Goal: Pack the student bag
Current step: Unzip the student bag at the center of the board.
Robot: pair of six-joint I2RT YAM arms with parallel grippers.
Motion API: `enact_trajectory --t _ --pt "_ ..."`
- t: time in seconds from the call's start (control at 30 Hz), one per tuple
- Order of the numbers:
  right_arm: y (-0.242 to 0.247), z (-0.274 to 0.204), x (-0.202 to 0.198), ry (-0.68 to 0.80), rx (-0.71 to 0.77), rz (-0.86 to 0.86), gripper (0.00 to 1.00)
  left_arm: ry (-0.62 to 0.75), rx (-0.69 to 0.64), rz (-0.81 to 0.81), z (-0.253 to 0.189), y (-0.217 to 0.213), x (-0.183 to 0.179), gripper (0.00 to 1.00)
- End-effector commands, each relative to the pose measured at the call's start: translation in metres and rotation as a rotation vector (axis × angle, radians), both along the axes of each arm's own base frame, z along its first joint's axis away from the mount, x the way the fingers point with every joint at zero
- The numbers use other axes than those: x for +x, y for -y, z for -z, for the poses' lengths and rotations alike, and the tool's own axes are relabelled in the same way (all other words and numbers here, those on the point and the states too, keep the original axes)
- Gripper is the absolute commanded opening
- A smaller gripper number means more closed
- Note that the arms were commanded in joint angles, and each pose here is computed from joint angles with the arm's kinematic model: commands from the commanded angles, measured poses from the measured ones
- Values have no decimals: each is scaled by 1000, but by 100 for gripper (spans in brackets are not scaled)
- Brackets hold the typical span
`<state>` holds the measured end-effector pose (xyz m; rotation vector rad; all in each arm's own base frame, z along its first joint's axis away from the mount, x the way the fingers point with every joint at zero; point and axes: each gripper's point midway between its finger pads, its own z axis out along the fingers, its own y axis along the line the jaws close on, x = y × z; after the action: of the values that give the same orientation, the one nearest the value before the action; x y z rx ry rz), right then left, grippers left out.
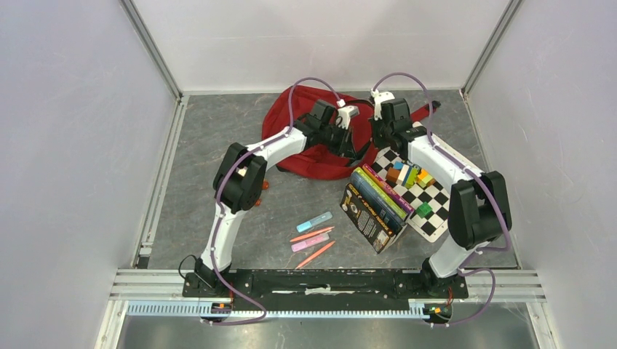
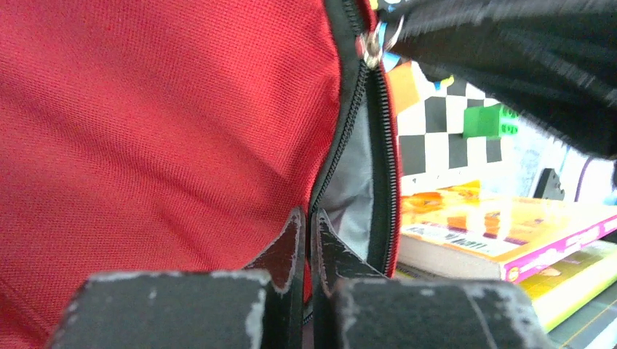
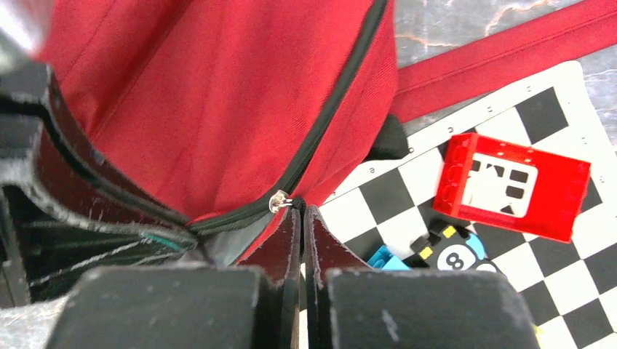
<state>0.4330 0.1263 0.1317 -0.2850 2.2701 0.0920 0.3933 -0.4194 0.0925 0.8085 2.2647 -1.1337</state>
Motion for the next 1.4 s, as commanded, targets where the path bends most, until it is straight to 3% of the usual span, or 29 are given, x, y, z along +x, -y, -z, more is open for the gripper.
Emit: enact_trajectory --t 0.0,0.33,0.6,0.8,0.83,0.93,1.03,1.23,1.37 --pt "22 -31 29 104 -101 73 0 37 58 40 -2 -13 -22 2" --pt "43 -39 70 137 -169 123 0 105 217 35 4 -57 -42 2" --pt "28 -42 108 173 -138 90 0 145 287 27 1 -80 -50 2" --pt "15 -38 113 169 -99 41 0 162 295 -11 -10 -84 -44 2" --pt "15 -38 112 169 -96 35 0 169 286 -20 -15 -82 -41 6" --pt "13 -37 104 161 -82 22 0 217 254 -34 -35 -70 -23 37" --pt "8 -34 95 154 -51 5 0 214 195 -51 -50 -50 -6 59" --pt "4 -22 78 111 -6 0 0 206 76 -52 -63 -13 20 83" --pt "3 -24 75 109 20 11 0 172 55 -62 -52 -1 29 88"
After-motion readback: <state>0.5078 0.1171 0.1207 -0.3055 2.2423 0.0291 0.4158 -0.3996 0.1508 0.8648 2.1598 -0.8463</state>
